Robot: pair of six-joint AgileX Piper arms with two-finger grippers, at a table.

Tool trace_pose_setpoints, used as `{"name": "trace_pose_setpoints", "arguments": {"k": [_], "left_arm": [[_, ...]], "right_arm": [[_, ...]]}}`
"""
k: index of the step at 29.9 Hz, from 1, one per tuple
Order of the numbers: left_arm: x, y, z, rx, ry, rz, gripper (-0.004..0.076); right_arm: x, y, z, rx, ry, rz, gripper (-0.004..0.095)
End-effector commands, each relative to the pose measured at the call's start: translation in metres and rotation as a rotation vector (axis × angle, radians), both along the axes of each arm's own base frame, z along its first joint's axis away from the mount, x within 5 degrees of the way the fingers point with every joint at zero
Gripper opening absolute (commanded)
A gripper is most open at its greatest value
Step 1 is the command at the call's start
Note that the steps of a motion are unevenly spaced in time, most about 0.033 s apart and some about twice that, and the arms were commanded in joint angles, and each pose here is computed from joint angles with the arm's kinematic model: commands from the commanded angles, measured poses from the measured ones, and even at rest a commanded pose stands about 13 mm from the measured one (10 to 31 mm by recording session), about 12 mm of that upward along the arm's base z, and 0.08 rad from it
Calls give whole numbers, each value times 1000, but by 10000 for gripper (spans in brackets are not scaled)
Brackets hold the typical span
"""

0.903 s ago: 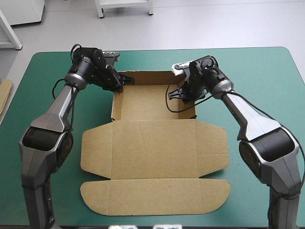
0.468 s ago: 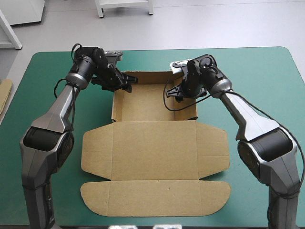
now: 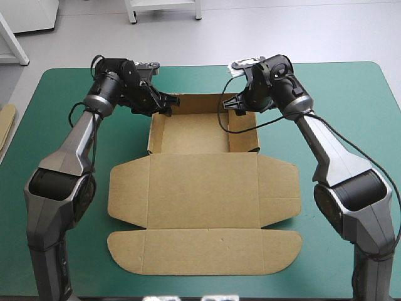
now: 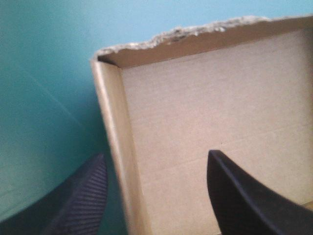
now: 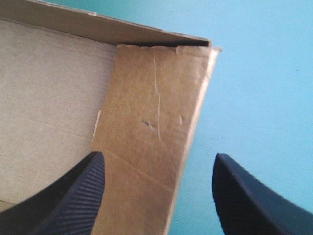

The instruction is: Fold the box

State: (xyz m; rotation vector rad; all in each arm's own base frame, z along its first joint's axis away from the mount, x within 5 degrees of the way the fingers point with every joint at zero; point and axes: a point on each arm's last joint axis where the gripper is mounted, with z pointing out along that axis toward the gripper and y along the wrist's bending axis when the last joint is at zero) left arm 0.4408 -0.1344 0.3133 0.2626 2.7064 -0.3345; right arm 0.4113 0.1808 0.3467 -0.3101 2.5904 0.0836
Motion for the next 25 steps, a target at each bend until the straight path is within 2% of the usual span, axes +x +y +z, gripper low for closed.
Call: {"name": "trace_pose_setpoints", "arguments": {"k": [1,9,14,20,25], "left_arm": [[-12,4,47,-16,-142,10,451],[-23,13,86,0,-247,18,456],[-47,16,109,5,-259,-65,456],[-84,15,133,-71,-305,-181,455],[-109,16,130,-127,-364,-221,434]], "right_arm": [[-10,-12,42,27,-127,-12,594],[-17,-16,63,26,-171,-9,590],[-31,-20,85,57,-210,24,590],[-52,-26,112,84,-266,68,570],[-63,-30,120,82,-283,99,535]]}}
